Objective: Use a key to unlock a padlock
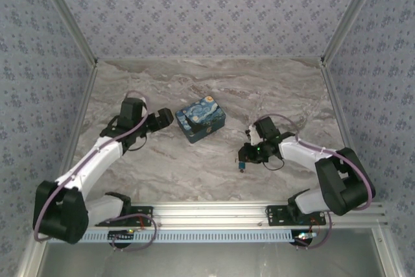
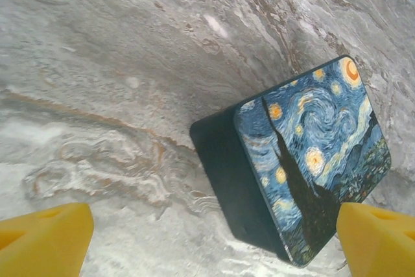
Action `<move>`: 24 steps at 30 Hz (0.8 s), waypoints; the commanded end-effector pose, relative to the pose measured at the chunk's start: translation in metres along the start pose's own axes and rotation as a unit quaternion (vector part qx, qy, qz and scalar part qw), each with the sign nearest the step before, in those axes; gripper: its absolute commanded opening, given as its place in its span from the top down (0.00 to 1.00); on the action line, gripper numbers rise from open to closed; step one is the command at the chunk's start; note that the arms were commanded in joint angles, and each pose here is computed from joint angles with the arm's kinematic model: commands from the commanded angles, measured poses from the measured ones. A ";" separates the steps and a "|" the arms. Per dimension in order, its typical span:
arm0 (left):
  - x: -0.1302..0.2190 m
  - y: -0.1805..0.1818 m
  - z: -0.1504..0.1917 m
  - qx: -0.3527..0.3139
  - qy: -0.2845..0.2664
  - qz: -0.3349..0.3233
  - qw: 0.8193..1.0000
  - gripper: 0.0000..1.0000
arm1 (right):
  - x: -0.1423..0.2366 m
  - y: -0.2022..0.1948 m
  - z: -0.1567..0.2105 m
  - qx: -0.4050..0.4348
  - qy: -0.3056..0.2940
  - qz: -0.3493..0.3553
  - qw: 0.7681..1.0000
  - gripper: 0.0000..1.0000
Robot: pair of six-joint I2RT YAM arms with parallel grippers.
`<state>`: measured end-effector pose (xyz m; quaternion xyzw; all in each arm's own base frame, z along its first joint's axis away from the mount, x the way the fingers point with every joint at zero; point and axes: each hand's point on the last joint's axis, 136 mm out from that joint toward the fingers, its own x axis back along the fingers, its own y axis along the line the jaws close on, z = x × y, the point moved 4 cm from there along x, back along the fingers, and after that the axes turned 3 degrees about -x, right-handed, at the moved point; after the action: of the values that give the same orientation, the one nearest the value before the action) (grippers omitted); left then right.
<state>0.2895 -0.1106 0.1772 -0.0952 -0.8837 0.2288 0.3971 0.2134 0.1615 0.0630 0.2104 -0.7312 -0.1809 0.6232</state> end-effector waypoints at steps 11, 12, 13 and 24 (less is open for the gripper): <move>0.071 0.040 -0.014 -0.054 -0.161 -0.127 0.977 0.01 | 0.120 -0.022 -0.053 0.020 -0.260 0.111 0.959 0.38; 0.077 0.044 -0.016 -0.060 -0.182 -0.138 0.972 0.00 | 0.132 -0.030 -0.054 0.015 -0.287 0.128 0.949 0.31; 0.081 0.048 -0.016 -0.068 -0.199 -0.146 0.967 0.01 | 0.140 -0.035 -0.056 0.011 -0.309 0.139 0.941 0.24; 0.078 0.076 -0.008 -0.161 -0.280 -0.205 0.924 0.01 | 0.159 -0.101 -0.066 0.005 -0.433 0.229 0.872 0.00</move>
<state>0.2364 -0.0180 0.1819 0.0819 -0.9772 0.0464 0.1905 0.2548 0.0012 0.1434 -0.0431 -0.9376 -0.1300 0.3196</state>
